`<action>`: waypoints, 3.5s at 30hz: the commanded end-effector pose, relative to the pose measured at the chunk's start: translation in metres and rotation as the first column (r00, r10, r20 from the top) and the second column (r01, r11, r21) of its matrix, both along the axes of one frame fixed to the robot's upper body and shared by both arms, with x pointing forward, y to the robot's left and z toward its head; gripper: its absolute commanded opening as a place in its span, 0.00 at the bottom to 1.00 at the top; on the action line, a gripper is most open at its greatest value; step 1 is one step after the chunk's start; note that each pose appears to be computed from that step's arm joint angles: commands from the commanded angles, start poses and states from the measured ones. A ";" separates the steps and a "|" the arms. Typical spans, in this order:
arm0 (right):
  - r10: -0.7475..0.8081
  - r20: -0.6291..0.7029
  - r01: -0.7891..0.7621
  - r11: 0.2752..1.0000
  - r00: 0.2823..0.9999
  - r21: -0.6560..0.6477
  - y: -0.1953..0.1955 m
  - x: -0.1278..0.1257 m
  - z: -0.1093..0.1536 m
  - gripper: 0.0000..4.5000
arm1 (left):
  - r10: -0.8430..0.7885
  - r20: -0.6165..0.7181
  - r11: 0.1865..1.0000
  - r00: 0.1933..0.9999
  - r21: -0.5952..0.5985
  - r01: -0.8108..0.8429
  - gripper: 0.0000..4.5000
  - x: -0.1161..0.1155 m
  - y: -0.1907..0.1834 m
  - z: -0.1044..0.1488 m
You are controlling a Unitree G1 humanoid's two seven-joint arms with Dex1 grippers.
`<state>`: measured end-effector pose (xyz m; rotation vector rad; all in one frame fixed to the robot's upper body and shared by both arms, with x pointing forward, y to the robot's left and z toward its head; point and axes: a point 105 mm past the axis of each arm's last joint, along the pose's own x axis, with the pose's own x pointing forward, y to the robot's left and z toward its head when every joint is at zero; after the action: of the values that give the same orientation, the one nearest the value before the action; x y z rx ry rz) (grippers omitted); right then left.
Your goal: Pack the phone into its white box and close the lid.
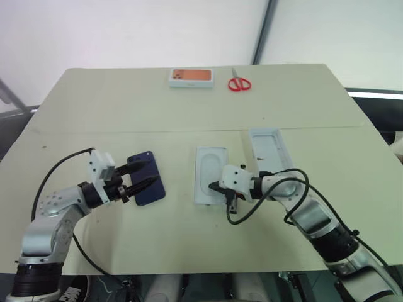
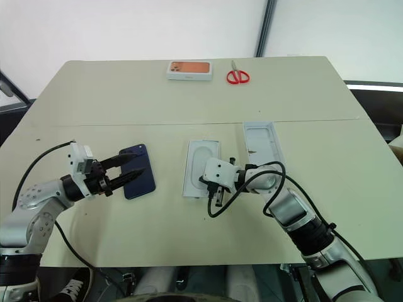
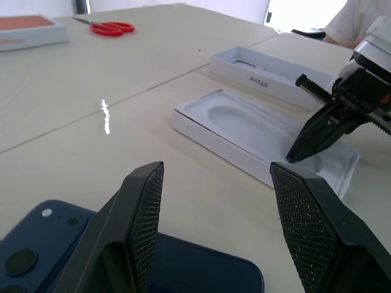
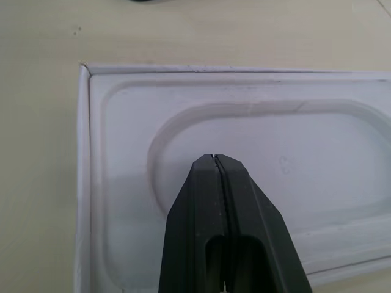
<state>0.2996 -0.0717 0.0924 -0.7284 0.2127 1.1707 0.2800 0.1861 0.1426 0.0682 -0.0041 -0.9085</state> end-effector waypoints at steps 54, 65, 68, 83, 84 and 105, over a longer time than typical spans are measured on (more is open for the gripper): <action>-0.115 0.024 0.104 0.958 0.993 0.267 -0.014 0.019 0.061 0.00 | 0.004 0.047 1.000 0.999 0.020 -0.005 0.65 0.010 -0.007 0.009; -0.168 0.005 0.158 0.935 0.986 0.317 -0.037 0.015 0.070 0.00 | 0.100 -0.004 0.995 0.995 0.032 -0.100 0.65 0.026 0.025 0.007; -0.181 0.011 0.168 0.932 0.983 0.321 -0.038 0.017 0.071 0.00 | 0.118 -0.012 0.993 0.993 0.020 -0.118 0.65 0.026 0.029 0.009; -0.013 0.210 -0.033 0.976 0.978 0.213 0.060 0.038 0.067 0.00 | 0.277 -0.579 0.912 0.767 -0.094 -0.400 0.65 0.009 0.071 -0.025; 0.005 0.204 -0.048 0.977 0.979 0.207 0.067 0.038 0.064 0.00 | 0.308 -0.556 0.908 0.772 -0.071 -0.413 0.65 0.009 0.074 -0.025; 0.212 0.164 -0.191 0.973 0.963 -0.132 0.130 0.032 -0.003 0.00 | 0.300 -0.753 0.870 0.586 -0.037 -0.492 0.65 0.009 0.049 -0.068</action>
<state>0.3344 0.0546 0.0904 -0.9355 0.0692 1.2732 0.2916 0.2333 0.0915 -0.5311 0.5712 -0.4409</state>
